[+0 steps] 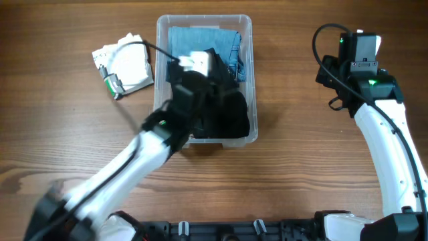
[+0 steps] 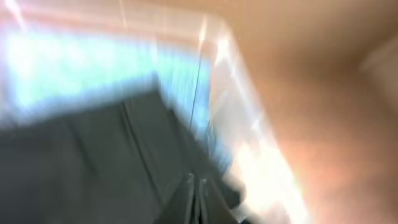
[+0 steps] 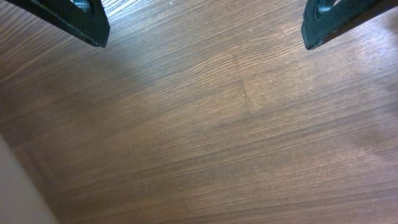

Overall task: Pack container
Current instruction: 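Withdraw the left gripper left toward the white printed t-shirt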

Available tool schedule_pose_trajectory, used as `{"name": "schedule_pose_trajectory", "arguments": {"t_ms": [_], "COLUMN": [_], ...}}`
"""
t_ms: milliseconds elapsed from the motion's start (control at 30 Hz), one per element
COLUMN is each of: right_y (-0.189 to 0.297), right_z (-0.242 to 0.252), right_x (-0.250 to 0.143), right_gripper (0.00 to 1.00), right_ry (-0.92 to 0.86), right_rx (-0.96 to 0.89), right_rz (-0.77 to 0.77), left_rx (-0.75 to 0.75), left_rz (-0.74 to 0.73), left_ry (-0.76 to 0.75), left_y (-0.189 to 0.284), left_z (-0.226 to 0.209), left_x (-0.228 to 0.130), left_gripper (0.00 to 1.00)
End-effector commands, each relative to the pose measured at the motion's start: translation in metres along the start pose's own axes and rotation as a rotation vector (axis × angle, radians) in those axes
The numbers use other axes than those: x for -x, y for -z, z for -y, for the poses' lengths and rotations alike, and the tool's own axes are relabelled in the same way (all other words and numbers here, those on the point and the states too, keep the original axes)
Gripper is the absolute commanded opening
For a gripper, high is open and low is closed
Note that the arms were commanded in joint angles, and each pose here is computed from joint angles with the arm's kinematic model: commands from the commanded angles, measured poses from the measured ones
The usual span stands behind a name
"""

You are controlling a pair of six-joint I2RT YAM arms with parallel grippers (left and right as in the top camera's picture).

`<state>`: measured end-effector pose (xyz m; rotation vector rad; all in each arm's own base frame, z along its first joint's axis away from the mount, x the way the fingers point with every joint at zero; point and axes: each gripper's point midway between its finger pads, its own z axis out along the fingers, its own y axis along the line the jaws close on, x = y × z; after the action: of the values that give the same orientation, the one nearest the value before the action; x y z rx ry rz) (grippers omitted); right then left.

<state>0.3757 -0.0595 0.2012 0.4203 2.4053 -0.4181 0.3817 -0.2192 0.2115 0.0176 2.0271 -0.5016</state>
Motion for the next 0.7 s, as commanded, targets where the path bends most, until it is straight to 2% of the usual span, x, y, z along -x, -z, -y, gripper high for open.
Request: {"name": "schedule_pose_trajectory", "arguments": {"t_ms": [0, 200, 333, 500, 667], "right_y": [-0.002, -0.002, -0.002, -0.002, -0.002], "right_z": [0.003, 0.003, 0.003, 0.003, 0.003], "right_x": [0.000, 0.000, 0.000, 0.000, 0.000], "right_gripper": [1.00, 1.00, 1.00, 1.00, 1.00], "right_ry": [0.002, 0.002, 0.002, 0.002, 0.002], "right_rx": [-0.018, -0.019, -0.018, -0.019, -0.018], "right_rz": [0.000, 0.000, 0.000, 0.000, 0.000], "left_rx": [0.078, 0.226, 0.340, 0.307, 0.234], "left_rz": [0.221, 0.332, 0.309, 0.206, 0.115], "left_ry": [0.040, 0.108, 0.152, 0.225, 0.495], "left_y": [0.056, 0.100, 0.106, 0.093, 0.075], "left_z": [-0.024, -0.089, -0.144, -0.184, -0.231], "left_x": [0.073, 0.113, 0.113, 0.098, 0.075], "left_gripper": [0.07, 0.04, 0.04, 0.04, 0.04]}}
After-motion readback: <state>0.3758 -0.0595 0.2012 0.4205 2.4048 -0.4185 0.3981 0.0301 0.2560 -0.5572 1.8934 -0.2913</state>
